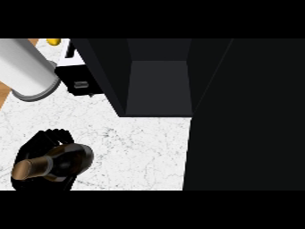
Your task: Pick up the wine, place it into the cabinet and close the cabinet
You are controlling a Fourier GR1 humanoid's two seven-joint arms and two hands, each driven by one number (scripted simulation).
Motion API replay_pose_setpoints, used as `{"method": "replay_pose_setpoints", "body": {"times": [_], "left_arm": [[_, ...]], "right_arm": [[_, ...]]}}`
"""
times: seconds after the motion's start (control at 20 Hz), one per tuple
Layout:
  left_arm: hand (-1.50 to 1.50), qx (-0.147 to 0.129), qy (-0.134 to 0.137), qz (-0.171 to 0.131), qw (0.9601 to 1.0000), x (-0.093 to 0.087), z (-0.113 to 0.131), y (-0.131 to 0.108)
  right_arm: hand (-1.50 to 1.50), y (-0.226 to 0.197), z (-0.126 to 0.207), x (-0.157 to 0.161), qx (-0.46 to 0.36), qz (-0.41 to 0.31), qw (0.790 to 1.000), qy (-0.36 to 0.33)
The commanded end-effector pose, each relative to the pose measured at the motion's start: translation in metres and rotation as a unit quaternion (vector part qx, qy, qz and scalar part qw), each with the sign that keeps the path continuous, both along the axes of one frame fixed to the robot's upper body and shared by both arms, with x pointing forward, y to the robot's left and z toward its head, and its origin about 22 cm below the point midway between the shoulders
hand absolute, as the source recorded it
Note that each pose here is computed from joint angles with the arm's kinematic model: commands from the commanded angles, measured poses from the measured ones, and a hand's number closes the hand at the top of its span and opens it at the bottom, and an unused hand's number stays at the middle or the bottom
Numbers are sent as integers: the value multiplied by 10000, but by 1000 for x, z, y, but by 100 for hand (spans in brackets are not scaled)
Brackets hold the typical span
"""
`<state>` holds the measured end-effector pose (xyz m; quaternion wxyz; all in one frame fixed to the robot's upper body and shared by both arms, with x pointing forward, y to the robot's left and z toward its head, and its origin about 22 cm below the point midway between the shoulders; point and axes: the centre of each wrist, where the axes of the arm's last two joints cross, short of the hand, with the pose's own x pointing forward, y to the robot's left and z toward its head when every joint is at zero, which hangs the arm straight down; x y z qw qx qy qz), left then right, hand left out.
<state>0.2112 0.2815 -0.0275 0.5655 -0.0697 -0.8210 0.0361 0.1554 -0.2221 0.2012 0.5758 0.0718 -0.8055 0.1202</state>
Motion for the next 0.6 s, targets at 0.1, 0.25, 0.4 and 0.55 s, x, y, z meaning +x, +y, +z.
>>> {"method": "replay_pose_setpoints", "body": {"times": [0.1, 0.25, 0.4, 0.55], "left_arm": [[150, 59, -28, -281, 9996, 10, 57, -35], [150, 114, 25, -309, 9995, 5, 75, -69], [150, 234, 26, -444, 9987, 15, 94, -61], [150, 38, 148, -745, 9971, 21, 103, -95]], "right_arm": [[-150, -3, 7, -17, 178, 178, 9996, -137], [-150, 2, 4, -14, 363, 254, 9989, -181], [-150, 4, 13, -31, 191, 228, 9995, -143], [-150, 2, 10, -18, 263, 350, 9988, -206]]}}
